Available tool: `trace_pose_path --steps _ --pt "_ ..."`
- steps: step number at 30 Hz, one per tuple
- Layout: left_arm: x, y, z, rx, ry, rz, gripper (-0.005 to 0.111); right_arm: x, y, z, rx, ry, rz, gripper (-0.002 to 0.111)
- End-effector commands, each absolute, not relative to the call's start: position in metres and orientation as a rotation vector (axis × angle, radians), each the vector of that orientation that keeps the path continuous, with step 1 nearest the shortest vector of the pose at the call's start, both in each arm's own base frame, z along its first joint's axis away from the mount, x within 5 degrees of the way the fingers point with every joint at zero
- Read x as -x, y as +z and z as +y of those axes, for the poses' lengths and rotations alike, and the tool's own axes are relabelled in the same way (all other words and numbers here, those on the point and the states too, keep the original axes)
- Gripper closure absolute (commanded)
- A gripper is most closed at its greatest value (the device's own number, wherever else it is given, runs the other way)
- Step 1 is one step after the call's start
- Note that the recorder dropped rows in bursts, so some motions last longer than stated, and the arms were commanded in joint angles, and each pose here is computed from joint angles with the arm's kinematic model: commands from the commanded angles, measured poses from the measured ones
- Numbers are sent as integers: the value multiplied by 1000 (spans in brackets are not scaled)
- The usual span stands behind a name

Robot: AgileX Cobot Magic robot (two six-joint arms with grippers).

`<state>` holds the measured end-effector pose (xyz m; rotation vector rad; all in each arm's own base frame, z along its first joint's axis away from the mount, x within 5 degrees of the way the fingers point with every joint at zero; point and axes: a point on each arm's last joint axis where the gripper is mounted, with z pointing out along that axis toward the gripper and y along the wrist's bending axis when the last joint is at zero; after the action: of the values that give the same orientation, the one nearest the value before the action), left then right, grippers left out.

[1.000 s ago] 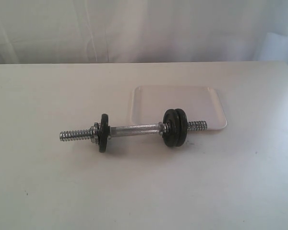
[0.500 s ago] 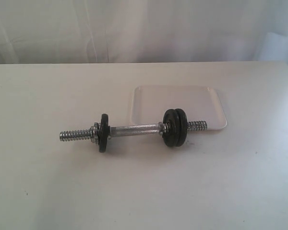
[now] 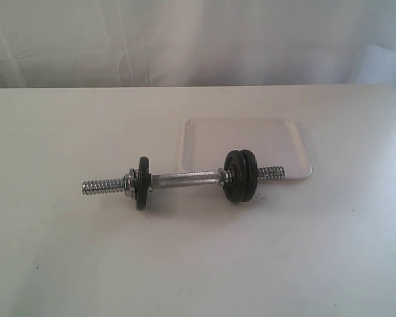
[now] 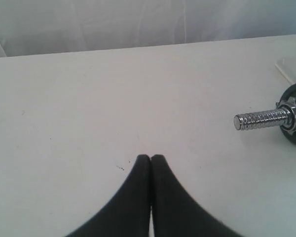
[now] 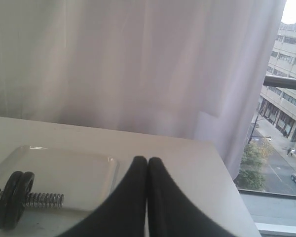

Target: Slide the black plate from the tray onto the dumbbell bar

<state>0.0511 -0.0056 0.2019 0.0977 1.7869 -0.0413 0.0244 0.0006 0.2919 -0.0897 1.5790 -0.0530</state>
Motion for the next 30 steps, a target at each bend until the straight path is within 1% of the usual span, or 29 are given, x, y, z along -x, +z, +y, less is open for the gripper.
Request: trace_pose_path --steps 1,6,13,16,30 --pt "-52 193 -6 -86 -59 1794 107 -35 277 1 78 -46 1511 108" --pt "-54 173 -6 -86 -59 1849 107 -44 255 1 79 -46 1525 108" --pt "-53 170 -6 -98 -56 1891 107 -56 207 1 83 -45 1600 108" --pt "-53 170 -6 -100 -54 1891 107 -56 195 1 97 -54 1681 108" --pt "-53 170 -6 -106 -49 1890 107 -55 191 1 128 -86 1720 108"
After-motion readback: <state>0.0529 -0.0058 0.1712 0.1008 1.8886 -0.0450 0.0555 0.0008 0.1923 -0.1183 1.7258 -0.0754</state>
